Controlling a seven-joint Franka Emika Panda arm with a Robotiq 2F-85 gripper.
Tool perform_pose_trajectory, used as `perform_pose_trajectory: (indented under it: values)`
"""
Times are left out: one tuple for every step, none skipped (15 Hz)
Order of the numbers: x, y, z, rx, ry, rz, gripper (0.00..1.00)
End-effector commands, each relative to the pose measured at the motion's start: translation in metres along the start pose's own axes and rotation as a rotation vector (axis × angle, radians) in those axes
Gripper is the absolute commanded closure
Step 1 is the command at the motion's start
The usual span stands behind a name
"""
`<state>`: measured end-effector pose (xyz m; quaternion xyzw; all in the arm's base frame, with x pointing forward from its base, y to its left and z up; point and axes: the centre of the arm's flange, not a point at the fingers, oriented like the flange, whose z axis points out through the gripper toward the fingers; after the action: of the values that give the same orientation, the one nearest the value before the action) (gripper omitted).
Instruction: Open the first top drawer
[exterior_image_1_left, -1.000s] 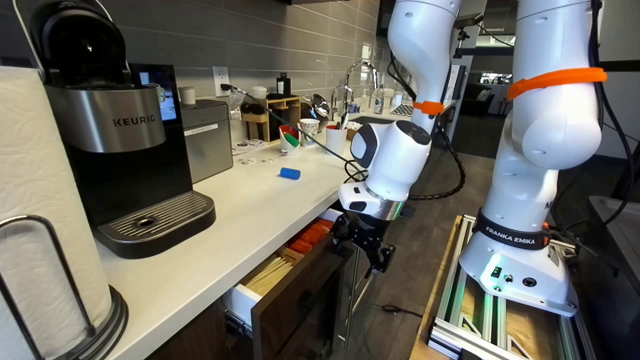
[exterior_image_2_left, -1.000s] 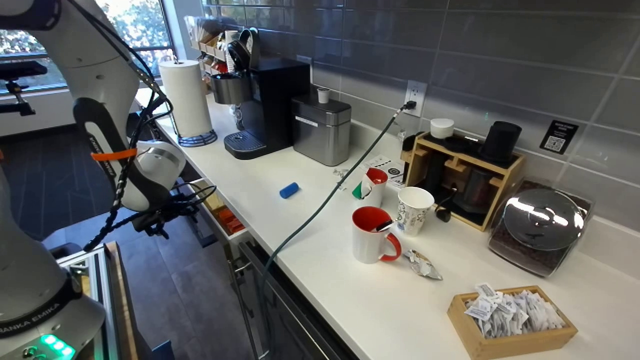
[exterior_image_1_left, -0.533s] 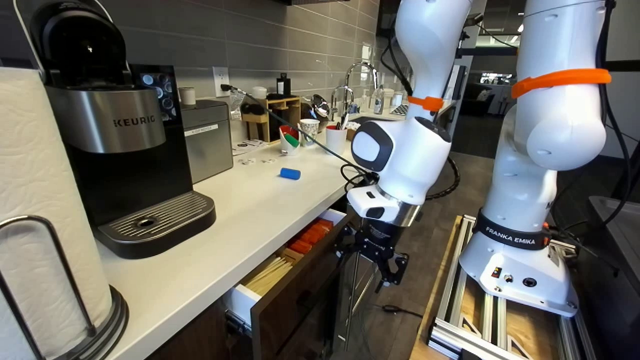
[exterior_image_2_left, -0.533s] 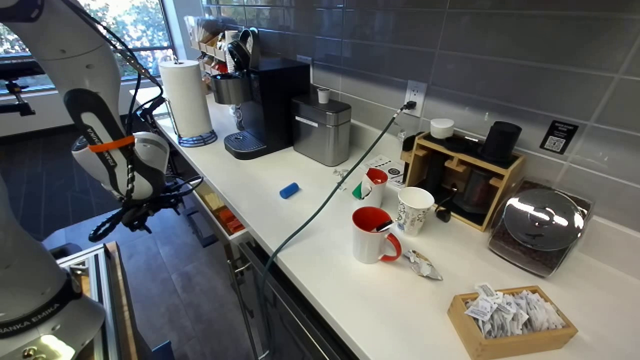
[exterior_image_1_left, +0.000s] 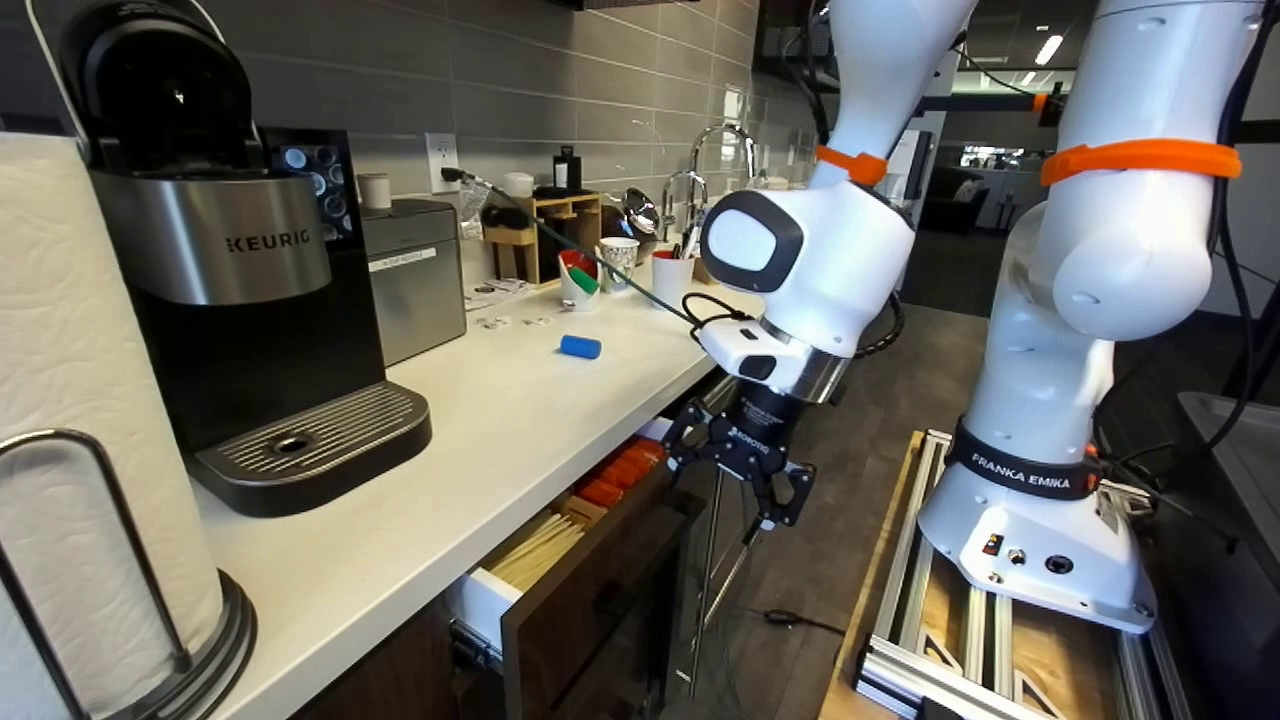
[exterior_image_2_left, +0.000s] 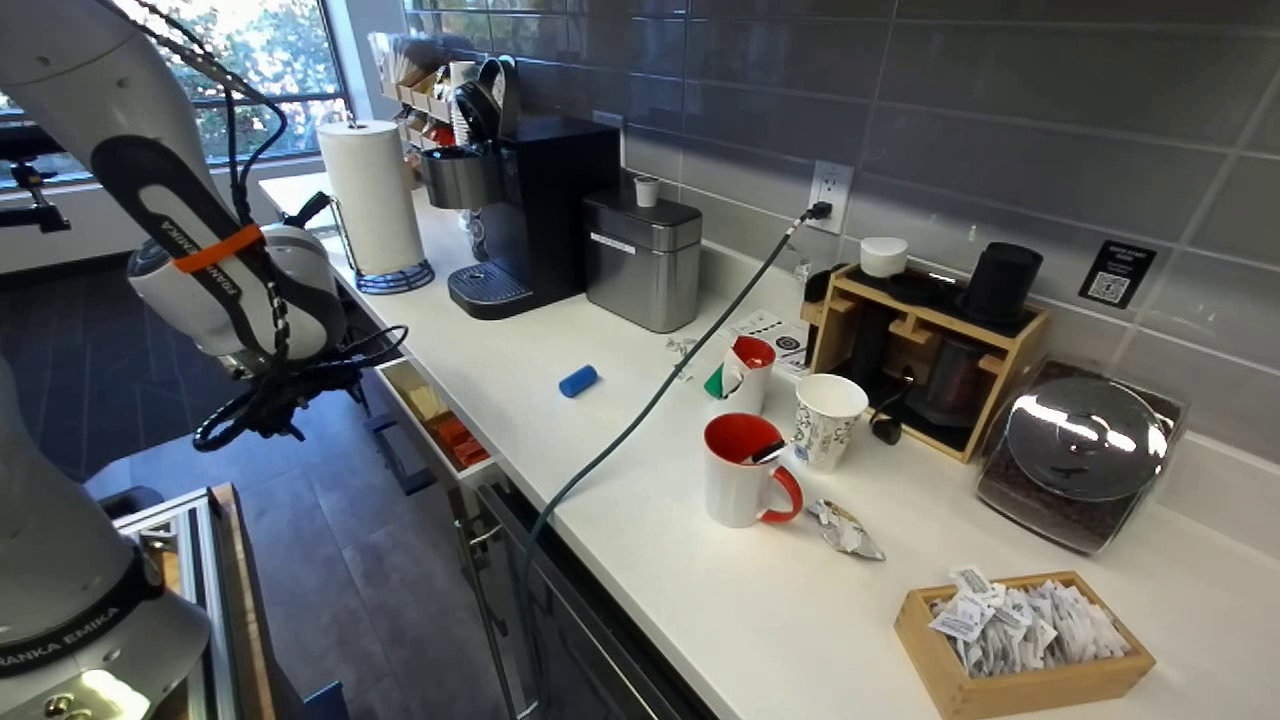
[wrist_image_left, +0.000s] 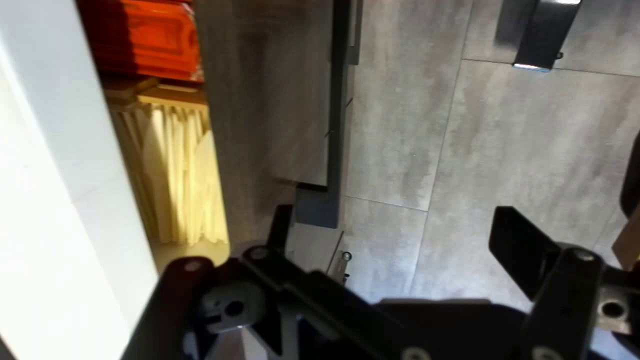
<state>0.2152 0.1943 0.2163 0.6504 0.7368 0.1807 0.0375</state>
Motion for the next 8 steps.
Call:
perform_pose_trajectory:
  values:
    - [-0.005, 0.003, -0.034, -0.136, -0.032, 0.008, 0.00]
    - [-0.003, 0.008, -0.033, -0.157, -0.040, -0.001, 0.00]
    - [-0.001, 0.011, -0.028, -0.165, -0.042, -0.016, 0.00]
    - [0.002, 0.011, -0.024, -0.166, -0.049, -0.032, 0.00]
    - [0.006, 0.010, -0.016, -0.165, -0.052, -0.048, 0.00]
    - [0.009, 0.010, -0.010, -0.172, -0.056, -0.057, 0.00]
    - [0.012, 0.009, -0.003, -0.176, -0.060, -0.069, 0.00]
    - [0.014, 0.008, 0.002, -0.183, -0.063, -0.082, 0.00]
